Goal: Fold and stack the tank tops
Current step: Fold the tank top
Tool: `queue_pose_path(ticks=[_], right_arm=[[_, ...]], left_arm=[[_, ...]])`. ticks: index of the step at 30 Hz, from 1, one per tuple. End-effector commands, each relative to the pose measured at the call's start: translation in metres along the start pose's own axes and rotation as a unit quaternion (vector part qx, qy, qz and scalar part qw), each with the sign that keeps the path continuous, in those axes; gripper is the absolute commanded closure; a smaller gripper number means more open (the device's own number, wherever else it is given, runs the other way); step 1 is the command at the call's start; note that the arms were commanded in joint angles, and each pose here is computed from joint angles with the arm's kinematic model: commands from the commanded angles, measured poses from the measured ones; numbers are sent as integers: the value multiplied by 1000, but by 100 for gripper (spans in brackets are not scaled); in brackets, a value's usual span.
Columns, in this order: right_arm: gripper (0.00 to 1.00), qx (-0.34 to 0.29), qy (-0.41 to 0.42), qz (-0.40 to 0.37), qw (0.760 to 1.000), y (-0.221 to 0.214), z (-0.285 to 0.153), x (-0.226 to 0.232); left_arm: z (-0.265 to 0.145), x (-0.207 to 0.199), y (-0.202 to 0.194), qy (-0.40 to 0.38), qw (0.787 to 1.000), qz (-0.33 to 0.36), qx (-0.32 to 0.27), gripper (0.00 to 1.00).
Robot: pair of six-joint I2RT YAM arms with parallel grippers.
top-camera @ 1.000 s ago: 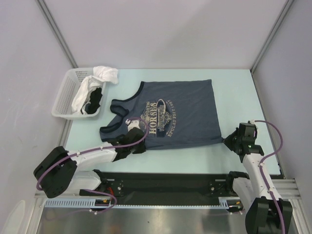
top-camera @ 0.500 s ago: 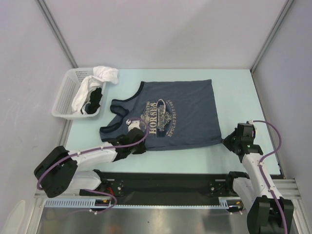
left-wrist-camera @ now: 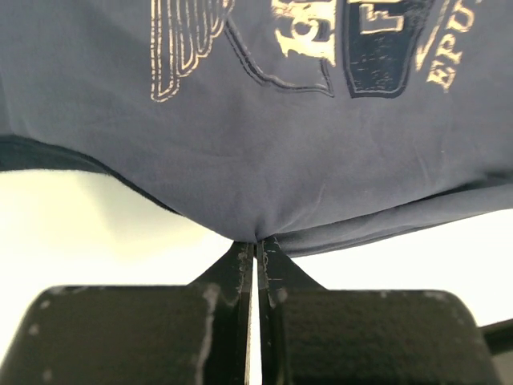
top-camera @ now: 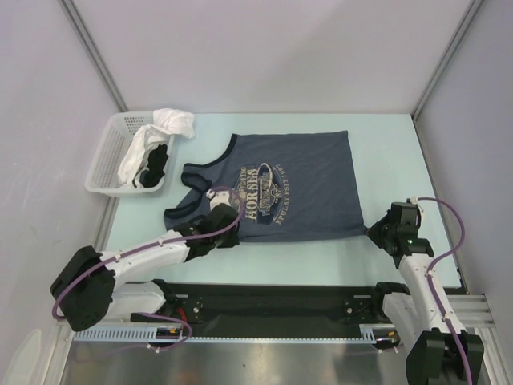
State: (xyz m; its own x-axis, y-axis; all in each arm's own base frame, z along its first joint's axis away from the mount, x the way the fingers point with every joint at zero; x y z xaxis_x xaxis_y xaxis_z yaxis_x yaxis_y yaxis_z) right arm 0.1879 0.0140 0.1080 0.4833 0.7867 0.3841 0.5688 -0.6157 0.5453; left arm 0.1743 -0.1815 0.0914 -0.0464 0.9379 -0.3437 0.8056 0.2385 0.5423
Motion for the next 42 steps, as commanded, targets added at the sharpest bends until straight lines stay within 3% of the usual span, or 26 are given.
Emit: queue_pose_path(ticks=[1,17,42], right_arm=[[100,-38,4,-4,999,25,-12,12],[100,-59,16,-15,998,76,3,47],[100,-21,3,-33,999,120,77,95]], left_arm=[[-15,-14,20,-9,1000,18,-23,100],[-13,-30,81,8,999,23,-24,99],[48,-14,137,43,999,-5,6,100]])
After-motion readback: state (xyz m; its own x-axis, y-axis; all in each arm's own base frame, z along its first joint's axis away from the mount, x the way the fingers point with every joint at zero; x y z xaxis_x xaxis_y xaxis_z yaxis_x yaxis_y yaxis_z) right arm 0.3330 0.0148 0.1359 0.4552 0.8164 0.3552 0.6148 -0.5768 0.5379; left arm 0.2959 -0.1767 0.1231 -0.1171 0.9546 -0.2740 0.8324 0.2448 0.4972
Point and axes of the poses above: each gripper's point midway between its finger pads, its own z axis out along the fingers, its own x axis along the line the jaws close on, y = z × x, the point moved 6 cm from there along -z, back along the fingers, and after that the axes turned 7 degrees about -z, right-handed, at the moved point
